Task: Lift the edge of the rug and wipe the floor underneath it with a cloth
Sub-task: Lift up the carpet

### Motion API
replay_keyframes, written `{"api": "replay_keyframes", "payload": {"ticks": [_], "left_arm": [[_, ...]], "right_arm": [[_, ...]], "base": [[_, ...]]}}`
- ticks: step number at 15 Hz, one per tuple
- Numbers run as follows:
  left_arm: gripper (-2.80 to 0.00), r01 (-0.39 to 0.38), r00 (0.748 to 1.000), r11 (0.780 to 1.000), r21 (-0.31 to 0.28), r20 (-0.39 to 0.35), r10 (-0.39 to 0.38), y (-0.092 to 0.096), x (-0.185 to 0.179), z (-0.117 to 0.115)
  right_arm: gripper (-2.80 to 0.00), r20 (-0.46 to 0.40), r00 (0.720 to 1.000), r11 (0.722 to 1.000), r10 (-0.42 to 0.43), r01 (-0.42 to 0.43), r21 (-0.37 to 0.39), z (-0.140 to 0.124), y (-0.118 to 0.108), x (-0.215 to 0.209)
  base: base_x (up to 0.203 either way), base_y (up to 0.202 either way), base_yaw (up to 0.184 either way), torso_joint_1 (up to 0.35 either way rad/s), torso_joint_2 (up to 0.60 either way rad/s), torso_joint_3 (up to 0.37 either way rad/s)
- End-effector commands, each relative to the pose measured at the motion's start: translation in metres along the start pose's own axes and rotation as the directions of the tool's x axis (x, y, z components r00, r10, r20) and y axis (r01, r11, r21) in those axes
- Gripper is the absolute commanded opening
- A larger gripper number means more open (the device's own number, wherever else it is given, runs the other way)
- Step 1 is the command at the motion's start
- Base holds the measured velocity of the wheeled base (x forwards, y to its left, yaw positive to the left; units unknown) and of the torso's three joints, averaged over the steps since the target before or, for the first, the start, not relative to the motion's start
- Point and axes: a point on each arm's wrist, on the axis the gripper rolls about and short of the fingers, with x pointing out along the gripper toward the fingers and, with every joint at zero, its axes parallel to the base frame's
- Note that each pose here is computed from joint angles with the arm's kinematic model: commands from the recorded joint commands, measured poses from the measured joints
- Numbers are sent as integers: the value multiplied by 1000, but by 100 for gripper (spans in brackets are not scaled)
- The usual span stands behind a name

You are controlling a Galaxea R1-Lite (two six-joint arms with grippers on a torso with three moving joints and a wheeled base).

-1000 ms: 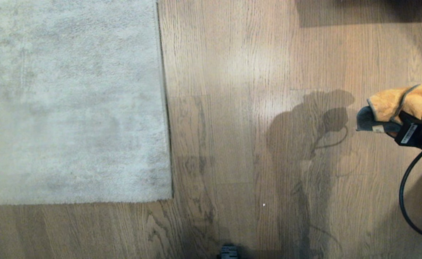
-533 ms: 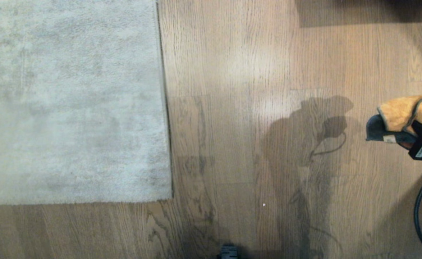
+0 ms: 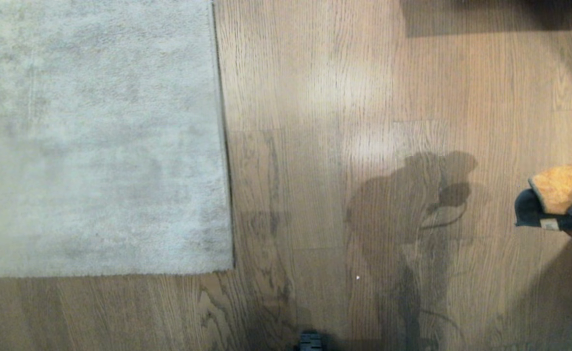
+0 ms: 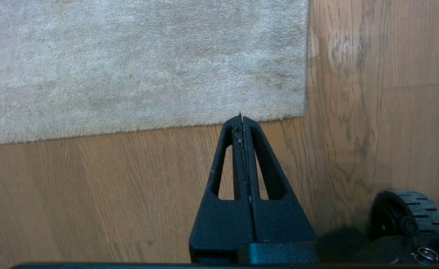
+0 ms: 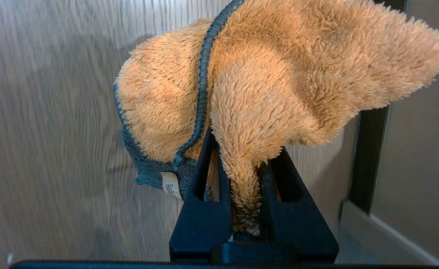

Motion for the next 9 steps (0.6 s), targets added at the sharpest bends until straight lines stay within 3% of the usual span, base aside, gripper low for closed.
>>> {"api": "replay_keyframes", "payload": {"ticks": [1,4,9], "left_arm": [[-280,0,1000,1000,1,0,0,0,0,0],[-280,0,1000,1000,1,0,0,0,0,0],[-280,0,1000,1000,1,0,0,0,0,0]], "right_arm": [[-280,6,1000,1000,16,-16,1,-10,-2,-24],[-280,-5,997,997,75,-75,-1,-22,-2,-50],[-280,-98,986,991,132,-134,-18,-39,-6,-85]], "base": [[0,0,0,0,0,0],[0,0,0,0,0,0],[0,0,0,0,0,0]]}}
